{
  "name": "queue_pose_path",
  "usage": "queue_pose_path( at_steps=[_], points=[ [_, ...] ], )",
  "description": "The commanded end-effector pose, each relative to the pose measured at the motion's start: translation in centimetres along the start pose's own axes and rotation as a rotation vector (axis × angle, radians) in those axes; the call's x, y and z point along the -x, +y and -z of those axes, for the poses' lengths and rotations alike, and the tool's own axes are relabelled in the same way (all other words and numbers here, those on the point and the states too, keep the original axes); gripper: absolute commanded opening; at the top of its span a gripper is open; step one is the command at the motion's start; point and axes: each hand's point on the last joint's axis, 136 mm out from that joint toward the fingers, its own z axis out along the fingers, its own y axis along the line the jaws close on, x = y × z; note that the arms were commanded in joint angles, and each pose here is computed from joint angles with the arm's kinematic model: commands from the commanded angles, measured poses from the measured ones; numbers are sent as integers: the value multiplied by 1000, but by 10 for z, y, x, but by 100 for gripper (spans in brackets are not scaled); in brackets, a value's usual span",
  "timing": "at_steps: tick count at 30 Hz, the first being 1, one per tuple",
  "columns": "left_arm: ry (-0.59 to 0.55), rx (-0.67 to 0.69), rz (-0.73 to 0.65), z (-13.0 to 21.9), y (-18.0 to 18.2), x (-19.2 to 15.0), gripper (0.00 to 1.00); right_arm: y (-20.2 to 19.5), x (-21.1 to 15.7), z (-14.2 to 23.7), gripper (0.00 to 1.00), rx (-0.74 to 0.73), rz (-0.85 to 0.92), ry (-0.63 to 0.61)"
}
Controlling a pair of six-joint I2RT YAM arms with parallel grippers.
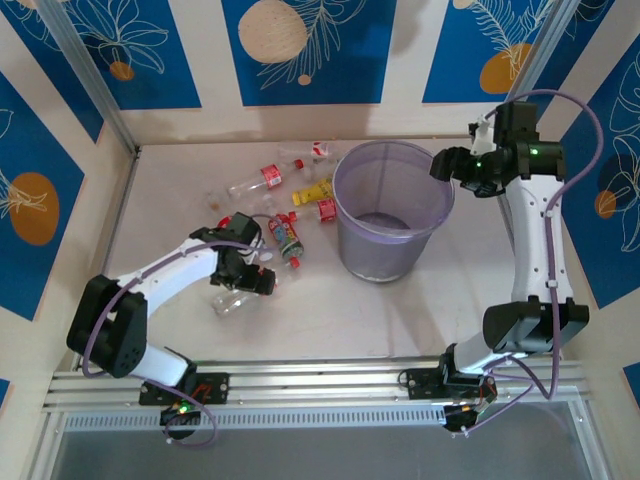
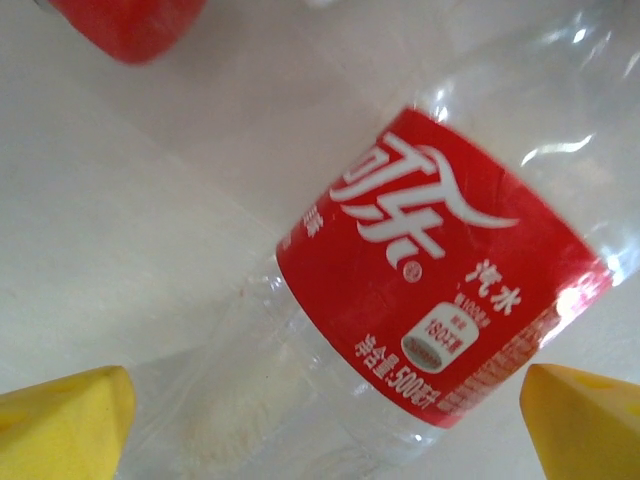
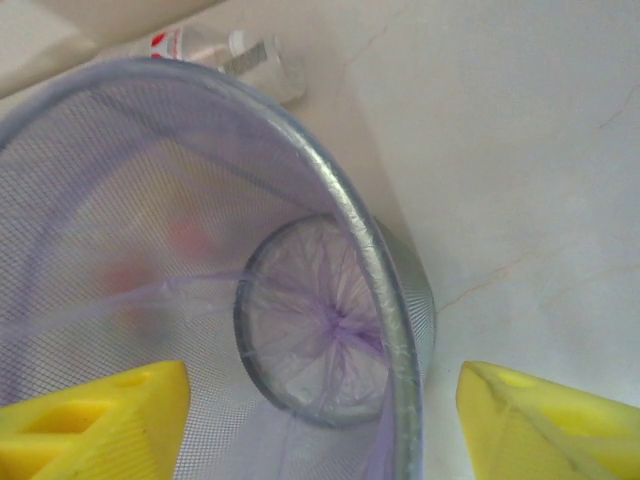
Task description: Put the plastic bottles in the bin
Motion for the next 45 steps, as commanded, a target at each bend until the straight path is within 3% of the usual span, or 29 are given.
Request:
queue_pose_path(
  at_steps=[1, 13, 15, 20, 26, 37, 45],
  points=[
    [51, -2, -4, -1, -3, -18, 95, 17, 9, 33, 72, 56, 1, -89],
    [113, 15, -81, -17, -19, -19, 65, 71, 5, 63, 73, 208, 94, -161],
    [107, 18, -89, -17, -21, -17, 56, 77, 3, 66, 73, 219, 109, -163],
    [33, -16, -96, 4, -30, -3, 49, 92, -5, 73, 73, 240, 158, -160],
    [-137, -73, -103, 52, -43, 27, 48, 133, -21, 74, 73, 331, 245, -124],
    [-709, -272, -77, 210, -81, 125, 52, 246, -51, 59, 73, 647, 371, -34],
    [-838, -429, -78, 251, -104, 139, 53, 303, -65, 20, 75, 725, 428, 27]
  ],
)
